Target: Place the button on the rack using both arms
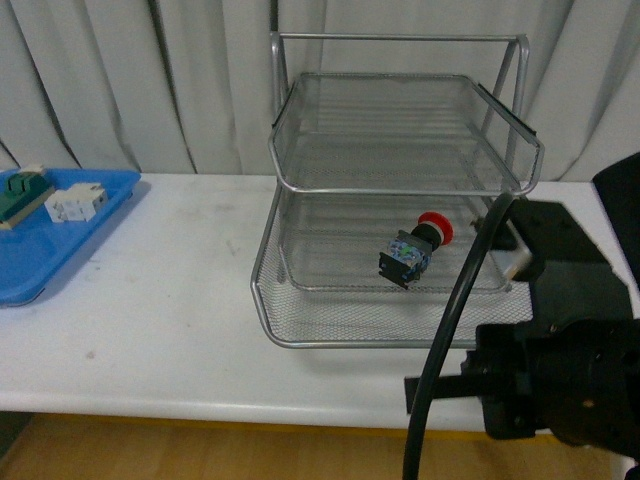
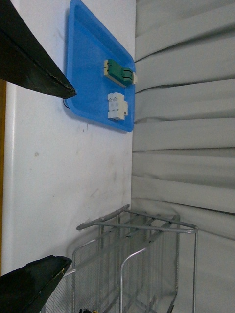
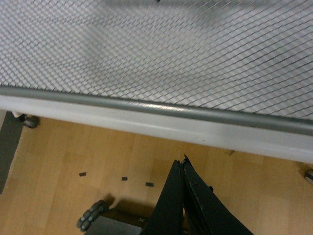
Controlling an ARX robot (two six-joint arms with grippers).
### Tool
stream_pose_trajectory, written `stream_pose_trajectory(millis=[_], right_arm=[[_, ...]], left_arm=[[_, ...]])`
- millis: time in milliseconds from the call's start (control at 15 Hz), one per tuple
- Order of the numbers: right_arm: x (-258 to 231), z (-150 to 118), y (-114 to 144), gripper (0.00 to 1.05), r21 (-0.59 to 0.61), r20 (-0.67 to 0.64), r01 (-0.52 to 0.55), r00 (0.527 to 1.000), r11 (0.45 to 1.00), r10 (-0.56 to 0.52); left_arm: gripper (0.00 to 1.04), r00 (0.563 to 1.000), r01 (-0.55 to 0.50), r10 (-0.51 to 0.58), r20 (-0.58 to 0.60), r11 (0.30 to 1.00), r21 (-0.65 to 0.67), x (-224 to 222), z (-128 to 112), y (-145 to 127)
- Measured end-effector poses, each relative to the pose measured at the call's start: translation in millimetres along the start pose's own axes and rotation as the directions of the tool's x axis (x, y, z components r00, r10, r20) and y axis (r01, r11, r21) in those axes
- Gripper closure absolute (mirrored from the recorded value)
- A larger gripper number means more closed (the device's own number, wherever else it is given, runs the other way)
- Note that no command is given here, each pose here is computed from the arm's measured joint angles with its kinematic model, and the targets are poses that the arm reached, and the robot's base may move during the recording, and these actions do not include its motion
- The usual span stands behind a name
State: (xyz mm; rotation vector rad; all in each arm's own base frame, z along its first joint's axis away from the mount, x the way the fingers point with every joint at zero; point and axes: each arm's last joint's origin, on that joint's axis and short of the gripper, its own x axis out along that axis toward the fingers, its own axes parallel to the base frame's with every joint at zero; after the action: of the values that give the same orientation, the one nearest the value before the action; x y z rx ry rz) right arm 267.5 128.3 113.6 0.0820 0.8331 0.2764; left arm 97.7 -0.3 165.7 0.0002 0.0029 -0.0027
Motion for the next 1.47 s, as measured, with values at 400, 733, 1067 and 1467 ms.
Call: stream_pose_trajectory(millis=[400, 733, 1067, 1467], right_arm=[[26.4, 20.0, -2.9, 1.03, 0.024, 0.029, 0.041, 0.999, 0.999, -0.042], [36.0, 29.8, -10.6, 1.03, 0.042, 0.016, 0.07, 0.997, 0.997, -0.071], [49.1, 53.4, -21.6, 1.03, 0.052, 0.06, 0.11, 0.992, 0.993, -0.113], [77.6, 78.3, -41.8, 1.03, 0.058, 0.048, 0.167, 0.984, 0.984, -0.17]], left_arm=[[0.07, 1.0, 0.0, 0.0, 0.0, 1.0, 0.0, 0.0, 0.0, 0.0], [0.07, 1.0, 0.0, 0.0, 0.0, 1.0, 0.0, 0.0, 0.0, 0.0], [0.07, 1.0, 0.0, 0.0, 0.0, 1.0, 0.0, 0.0, 0.0, 0.0], [0.07, 1.0, 0.0, 0.0, 0.0, 1.0, 0.0, 0.0, 0.0, 0.0]])
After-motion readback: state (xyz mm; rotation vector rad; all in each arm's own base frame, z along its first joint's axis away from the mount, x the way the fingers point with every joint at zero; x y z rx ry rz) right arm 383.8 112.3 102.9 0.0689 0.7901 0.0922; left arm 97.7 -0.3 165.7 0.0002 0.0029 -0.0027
